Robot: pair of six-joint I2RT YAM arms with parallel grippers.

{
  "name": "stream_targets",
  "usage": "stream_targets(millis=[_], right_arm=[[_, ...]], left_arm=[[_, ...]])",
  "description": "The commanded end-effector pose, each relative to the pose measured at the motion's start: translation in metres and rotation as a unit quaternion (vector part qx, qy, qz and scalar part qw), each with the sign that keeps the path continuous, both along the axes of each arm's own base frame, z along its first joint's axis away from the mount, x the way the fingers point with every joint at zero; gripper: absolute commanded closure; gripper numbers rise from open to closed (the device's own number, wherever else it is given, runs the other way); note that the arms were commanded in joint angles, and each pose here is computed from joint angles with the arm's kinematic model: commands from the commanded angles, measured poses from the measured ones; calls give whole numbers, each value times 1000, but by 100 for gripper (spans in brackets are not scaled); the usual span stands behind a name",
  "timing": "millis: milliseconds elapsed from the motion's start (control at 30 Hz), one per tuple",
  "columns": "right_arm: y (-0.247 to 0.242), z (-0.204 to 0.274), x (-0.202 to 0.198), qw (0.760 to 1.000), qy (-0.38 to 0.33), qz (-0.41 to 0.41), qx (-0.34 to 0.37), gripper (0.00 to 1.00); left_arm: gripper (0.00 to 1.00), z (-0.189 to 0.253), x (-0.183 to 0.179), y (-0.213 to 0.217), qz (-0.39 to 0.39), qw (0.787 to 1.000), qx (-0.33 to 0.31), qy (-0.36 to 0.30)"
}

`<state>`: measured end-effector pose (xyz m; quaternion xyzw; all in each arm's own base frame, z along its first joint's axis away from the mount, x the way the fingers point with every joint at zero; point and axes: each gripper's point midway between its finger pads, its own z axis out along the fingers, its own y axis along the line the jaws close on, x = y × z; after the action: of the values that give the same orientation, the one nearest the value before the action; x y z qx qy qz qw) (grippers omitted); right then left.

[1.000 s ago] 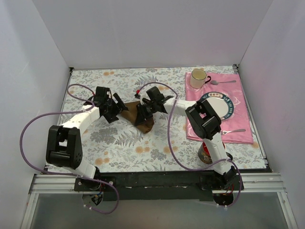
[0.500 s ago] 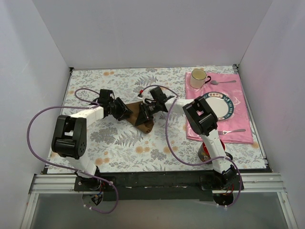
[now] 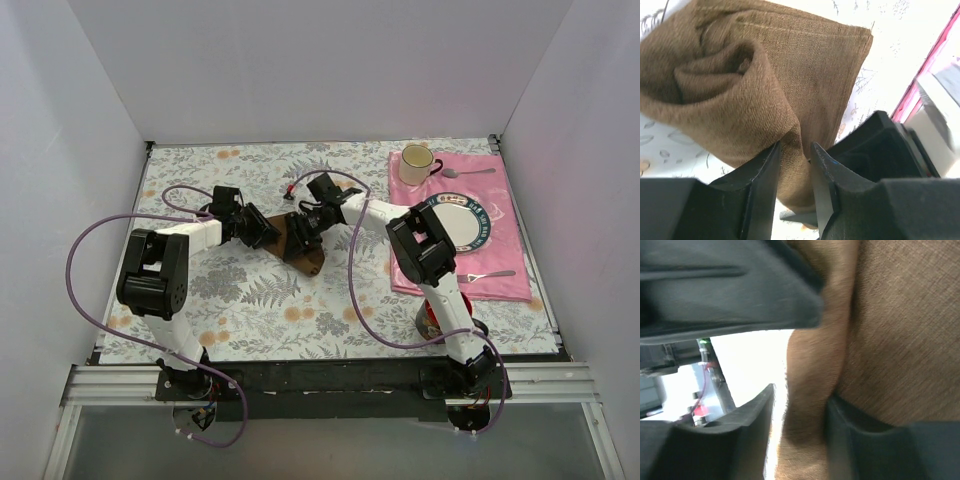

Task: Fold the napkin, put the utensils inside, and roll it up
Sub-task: Roll the napkin with the utensil

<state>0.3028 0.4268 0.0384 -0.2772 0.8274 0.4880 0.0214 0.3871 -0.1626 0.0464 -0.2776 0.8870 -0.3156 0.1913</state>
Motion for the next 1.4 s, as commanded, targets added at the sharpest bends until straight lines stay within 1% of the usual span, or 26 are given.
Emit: stream_targets(millis=[0,67,167,200,333,433,467,533,600,667,733,767,833,867,900,933,967,1000,1033,1067,1133,1167,1200,1233,1333,1367], right_arm=[[-31,20,24,983,-143,2,-117,40],[-33,37,30,972,-199,12,-126,32],[-37,39,28,954,-253,24,-160,27],[-36,39,29,946,-272,22,-173,26],[-47,24,30,931,-295,20,-213,25],[-54,15,29,926,-302,17,-227,28],[-55,13,28,926,-301,18,-226,32],[-60,2,23,927,-292,21,-235,36],[-67,-8,23,923,-289,18,-252,47],[-80,-16,23,913,-297,11,-279,56],[-98,-21,33,892,-319,-6,-321,63],[-104,-26,34,885,-326,-3,-333,69],[-112,-31,36,876,-333,-1,-348,70],[-111,-36,35,876,-330,6,-351,71],[-108,-38,31,883,-319,15,-344,71],[-105,-38,30,886,-316,17,-339,70],[-99,-32,30,889,-319,14,-330,63],[-89,-26,30,890,-329,12,-315,59],[-84,-19,31,889,-339,11,-308,55],[-79,-8,33,886,-352,6,-300,48],[-67,17,40,870,-398,8,-292,42],[-63,25,42,862,-416,9,-290,37],[-58,34,43,846,-445,21,-291,34],[-51,45,44,839,-466,21,-279,32],[-37,52,38,825,-504,51,-252,26],[-35,52,37,824,-507,58,-246,25]], left_arm=[[69,-28,-5,17,12,999,36,31],[69,-29,-6,17,11,999,35,33],[70,-31,-8,17,9,999,34,37],[70,-31,-7,17,9,999,33,36],[70,-29,-6,15,4,999,31,36],[70,-28,-6,17,0,999,34,35],[70,-27,-6,17,0,999,35,34],[70,-27,-6,19,-2,999,37,34],[70,-26,-5,21,-5,999,40,31],[70,-28,-7,24,-5,998,44,36],[70,-30,-10,26,-7,998,48,37],[70,-31,-11,28,-6,998,48,39],[70,-35,-14,28,-10,998,49,44],[70,-36,-15,29,-10,998,50,46],[70,-37,-17,28,-11,998,50,48],[70,-38,-16,28,-12,998,50,47],[70,-38,-17,28,-13,998,49,49],[70,-38,-17,28,-13,998,50,48],[70,-38,-17,28,-14,998,50,48],[70,-38,-17,28,-14,998,49,48],[70,-39,-17,28,-16,998,48,50],[70,-40,-18,28,-16,997,47,52],[70,-40,-18,27,-16,997,46,52],[70,-40,-17,28,-15,997,46,52],[70,-41,-17,28,-14,998,44,53],[70,-41,-17,27,-16,998,41,55]])
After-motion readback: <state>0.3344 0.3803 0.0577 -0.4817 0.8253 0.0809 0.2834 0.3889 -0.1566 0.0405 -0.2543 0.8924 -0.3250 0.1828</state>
